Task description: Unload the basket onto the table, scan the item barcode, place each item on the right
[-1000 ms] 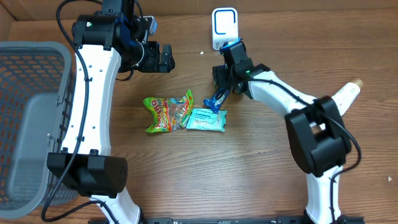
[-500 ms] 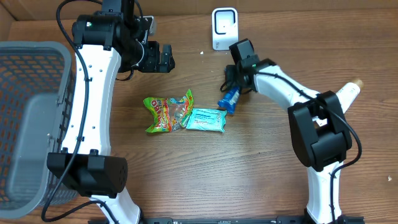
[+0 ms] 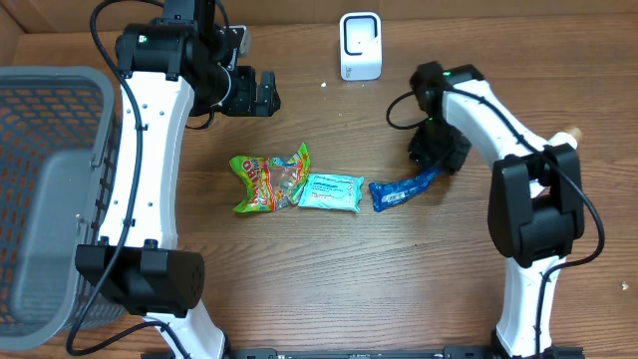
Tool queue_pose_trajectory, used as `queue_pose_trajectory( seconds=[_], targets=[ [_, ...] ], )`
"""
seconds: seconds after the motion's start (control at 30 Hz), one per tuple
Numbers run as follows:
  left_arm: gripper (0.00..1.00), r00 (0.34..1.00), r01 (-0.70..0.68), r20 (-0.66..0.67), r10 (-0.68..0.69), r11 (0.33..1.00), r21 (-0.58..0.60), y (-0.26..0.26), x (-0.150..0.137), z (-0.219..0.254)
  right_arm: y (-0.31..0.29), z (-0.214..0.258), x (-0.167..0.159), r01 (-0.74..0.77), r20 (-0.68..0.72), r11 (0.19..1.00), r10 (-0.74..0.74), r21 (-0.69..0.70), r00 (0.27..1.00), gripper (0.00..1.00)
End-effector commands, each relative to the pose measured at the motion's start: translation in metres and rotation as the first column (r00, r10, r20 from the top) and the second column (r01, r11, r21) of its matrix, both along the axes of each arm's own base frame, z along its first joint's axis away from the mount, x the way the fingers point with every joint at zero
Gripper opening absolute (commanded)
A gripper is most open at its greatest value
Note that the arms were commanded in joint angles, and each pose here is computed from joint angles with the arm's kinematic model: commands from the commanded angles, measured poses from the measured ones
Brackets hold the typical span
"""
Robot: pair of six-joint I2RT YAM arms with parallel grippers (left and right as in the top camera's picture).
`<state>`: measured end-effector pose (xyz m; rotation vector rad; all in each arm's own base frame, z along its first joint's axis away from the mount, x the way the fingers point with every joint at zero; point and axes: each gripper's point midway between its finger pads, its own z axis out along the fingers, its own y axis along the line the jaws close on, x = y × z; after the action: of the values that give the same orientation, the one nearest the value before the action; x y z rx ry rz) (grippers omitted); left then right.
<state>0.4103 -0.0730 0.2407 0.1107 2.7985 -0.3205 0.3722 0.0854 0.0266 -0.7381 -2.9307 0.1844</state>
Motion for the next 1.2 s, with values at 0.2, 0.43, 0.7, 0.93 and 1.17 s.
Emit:
queue_pose_trajectory(
  seconds=[0.2,0.43,0.7,0.93,1.17],
  targets=[
    [1.00,0.999,0.023,0.026,-0.023,1.000,0.007,-0.002,0.001,0.007,0.001,0.055,0.026,-0.118,0.077,0.976,0.106,0.184,0.991,0.56],
    [1.00,0.999,0.023,0.026,-0.023,1.000,0.007,-0.002,0.001,0.007,-0.001,0.112,0.035,-0.311,0.154,0.931,0.284,0.192,0.946,0.70],
    [0.99,0.999,0.023,0.026,-0.023,1.000,0.007,-0.002,0.001,0.007,0.002,0.117,0.013,-0.332,0.080,0.911,0.322,0.245,0.943,0.78],
    [1.00,0.999,0.023,0.026,-0.023,1.000,0.007,-0.002,0.001,0.007,0.011,0.156,0.005,-0.380,0.191,0.881,0.336,0.281,0.922,0.72],
    [1.00,0.999,0.023,0.026,-0.023,1.000,0.007,-0.002,0.001,0.007,0.010,0.156,-0.036,-0.376,0.132,0.880,0.353,0.290,0.926,0.78]
  ],
)
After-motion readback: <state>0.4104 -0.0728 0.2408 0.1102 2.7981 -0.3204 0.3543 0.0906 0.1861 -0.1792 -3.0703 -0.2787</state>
